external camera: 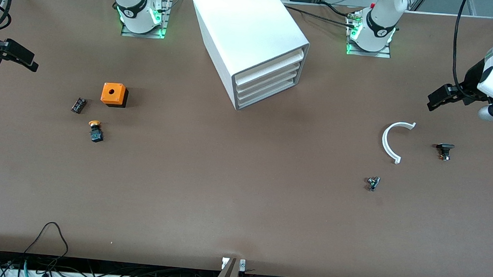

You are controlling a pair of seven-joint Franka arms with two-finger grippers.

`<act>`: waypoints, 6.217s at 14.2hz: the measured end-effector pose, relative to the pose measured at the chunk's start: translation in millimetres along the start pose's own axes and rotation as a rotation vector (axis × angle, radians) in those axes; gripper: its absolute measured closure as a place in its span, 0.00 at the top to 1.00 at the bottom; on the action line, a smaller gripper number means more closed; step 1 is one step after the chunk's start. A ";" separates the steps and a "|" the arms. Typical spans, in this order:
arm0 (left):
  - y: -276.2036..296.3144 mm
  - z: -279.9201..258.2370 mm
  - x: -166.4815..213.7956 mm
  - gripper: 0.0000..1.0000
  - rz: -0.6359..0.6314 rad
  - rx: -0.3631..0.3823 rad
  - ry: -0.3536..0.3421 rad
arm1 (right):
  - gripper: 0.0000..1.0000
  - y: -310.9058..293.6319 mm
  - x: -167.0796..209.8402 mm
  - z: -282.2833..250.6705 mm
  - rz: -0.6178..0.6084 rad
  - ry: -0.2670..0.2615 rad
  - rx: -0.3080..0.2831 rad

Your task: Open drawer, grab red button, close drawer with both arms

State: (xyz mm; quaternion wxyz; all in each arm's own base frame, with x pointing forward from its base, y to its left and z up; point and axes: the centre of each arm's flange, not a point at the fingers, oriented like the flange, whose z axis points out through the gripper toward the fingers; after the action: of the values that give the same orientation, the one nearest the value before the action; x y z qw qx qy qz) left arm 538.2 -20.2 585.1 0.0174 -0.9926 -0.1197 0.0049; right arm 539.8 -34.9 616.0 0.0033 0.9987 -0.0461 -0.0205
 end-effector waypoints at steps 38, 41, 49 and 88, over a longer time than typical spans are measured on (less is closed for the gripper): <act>201.9 342.9 -81.5 1.00 0.229 -0.588 -0.806 | 1.00 -36.6 21.6 24.2 -0.061 0.014 -0.003; 245.2 340.6 -125.1 1.00 0.314 -0.578 -0.810 | 1.00 -64.0 26.2 40.3 -0.106 -0.014 -0.009; 271.3 333.9 -168.6 0.99 0.346 -0.596 -0.827 | 1.00 -115.4 32.8 72.7 -0.192 -0.060 -0.024; 2.1 63.3 32.9 1.00 0.243 -0.308 0.013 | 1.00 -582.4 -83.0 187.1 -1.625 0.168 0.189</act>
State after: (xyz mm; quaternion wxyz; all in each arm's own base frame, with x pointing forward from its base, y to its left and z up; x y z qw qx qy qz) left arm 569.8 -12.3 521.6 -0.1343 -0.9908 0.0019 -0.0179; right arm 503.1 551.8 427.6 -0.0932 0.7149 0.6902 0.0623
